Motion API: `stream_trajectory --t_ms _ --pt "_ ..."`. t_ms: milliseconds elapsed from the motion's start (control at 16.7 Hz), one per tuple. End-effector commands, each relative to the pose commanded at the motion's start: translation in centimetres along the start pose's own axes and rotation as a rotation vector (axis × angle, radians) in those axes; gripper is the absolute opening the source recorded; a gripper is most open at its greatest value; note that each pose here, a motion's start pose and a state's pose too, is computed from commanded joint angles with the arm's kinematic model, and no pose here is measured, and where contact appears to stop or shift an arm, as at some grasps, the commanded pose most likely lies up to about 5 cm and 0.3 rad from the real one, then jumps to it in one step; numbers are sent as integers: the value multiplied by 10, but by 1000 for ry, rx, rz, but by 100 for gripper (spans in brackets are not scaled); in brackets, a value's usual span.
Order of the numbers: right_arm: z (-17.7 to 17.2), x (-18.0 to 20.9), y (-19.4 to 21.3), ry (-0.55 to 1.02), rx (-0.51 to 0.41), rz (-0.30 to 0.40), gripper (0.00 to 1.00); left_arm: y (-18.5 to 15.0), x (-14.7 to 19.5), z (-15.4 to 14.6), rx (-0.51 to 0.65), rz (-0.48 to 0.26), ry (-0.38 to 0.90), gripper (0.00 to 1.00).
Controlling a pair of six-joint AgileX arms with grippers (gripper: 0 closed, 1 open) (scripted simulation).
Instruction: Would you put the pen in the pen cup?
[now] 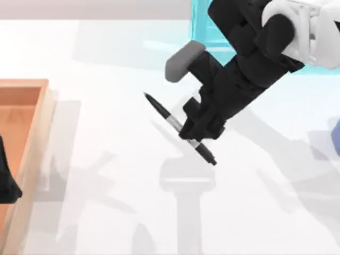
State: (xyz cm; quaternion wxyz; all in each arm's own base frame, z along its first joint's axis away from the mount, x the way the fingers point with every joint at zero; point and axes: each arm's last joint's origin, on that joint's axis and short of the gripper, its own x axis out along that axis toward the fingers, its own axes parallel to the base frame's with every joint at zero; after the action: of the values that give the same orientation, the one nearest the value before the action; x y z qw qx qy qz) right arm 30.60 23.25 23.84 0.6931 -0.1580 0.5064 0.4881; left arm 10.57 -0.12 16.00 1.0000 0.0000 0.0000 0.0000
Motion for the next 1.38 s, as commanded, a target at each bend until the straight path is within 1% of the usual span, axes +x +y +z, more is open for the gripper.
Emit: stream_trajectory --t_ms 180,300,420,540,600,720,900,1080,1200,1320,1380 --pt "-21 -3 -68 -233 144 103 0 0 0 0 0 0 0 100" --pt "-47 -7 -114 -387 220 171 0 0 0 0 0 0 0 100" --pt "-80 -15 -156 -541 264 228 0 0 0 0 0 0 0 100" --pt "-118 -28 -191 -692 263 269 0 0 0 0 0 0 0 100" --pt "-138 -36 -206 -763 243 279 0 0 0 0 0 0 0 100" --pt "-176 -57 -228 -890 164 279 0 0 0 0 0 0 0 100" --pt "-226 -95 -244 -1019 -30 226 0 0 0 0 0 0 0 100" --pt "-264 -133 -245 -1062 -239 144 0 0 0 0 0 0 0 100" --pt "-279 -153 -242 -1059 -346 96 0 0 0 0 0 0 0 100" --pt "-287 -164 -239 -1052 -404 68 0 0 0 0 0 0 0 100" --pt "-288 -166 -239 -1051 -412 65 0 0 0 0 0 0 0 100"
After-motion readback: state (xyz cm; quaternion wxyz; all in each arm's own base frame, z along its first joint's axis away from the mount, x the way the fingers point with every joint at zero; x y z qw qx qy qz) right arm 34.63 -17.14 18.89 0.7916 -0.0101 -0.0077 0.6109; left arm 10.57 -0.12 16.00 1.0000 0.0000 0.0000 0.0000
